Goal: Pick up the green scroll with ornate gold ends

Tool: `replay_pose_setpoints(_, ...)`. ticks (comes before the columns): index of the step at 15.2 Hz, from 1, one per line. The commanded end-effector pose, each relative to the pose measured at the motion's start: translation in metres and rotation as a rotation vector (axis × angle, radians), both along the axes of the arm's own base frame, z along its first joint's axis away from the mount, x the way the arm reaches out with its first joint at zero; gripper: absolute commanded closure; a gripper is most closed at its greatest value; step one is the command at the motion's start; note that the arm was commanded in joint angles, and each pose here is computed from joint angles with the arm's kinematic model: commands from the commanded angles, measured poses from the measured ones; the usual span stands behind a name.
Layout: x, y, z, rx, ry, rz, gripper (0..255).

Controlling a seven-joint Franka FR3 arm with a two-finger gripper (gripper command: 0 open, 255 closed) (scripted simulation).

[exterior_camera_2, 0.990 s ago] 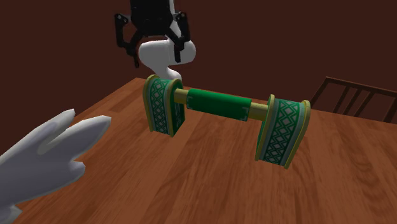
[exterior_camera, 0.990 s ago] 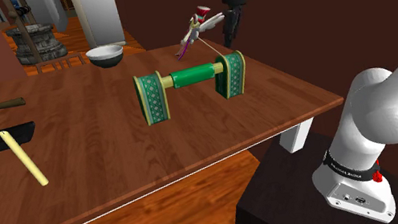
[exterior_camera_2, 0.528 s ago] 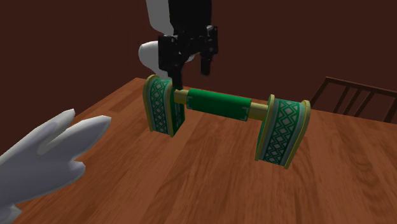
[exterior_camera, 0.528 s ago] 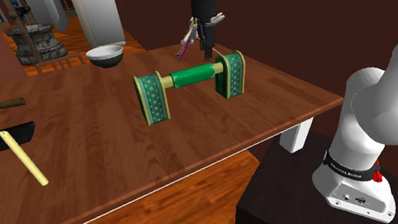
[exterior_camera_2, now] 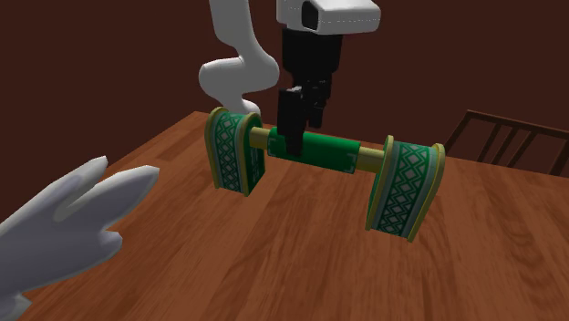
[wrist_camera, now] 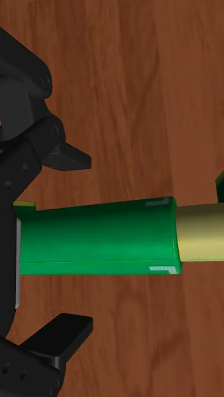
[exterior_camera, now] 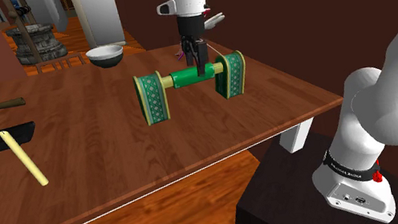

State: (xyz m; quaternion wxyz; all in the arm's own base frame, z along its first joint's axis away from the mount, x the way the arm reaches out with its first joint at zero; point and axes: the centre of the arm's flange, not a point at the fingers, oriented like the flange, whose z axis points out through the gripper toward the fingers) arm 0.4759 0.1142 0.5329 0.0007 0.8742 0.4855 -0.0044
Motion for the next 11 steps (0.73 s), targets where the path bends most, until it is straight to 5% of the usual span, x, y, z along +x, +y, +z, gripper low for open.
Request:
replay_pose_setpoints(1,-0.0006,-0.0005,-0.0100,0.000,0.000,0.002,0)
replay_pose_setpoints(4,-0.0006,-0.0005,-0.0183,0.000,0.000,0.002,0)
replay_pose_setpoints(5,-0.0002,-0.0007,-0.0184,0.000,0.000,0.002,255)
replay_pose_setpoints(11,-0.0001,-0.0005,-0.0182,0.000,0.000,0.002,255)
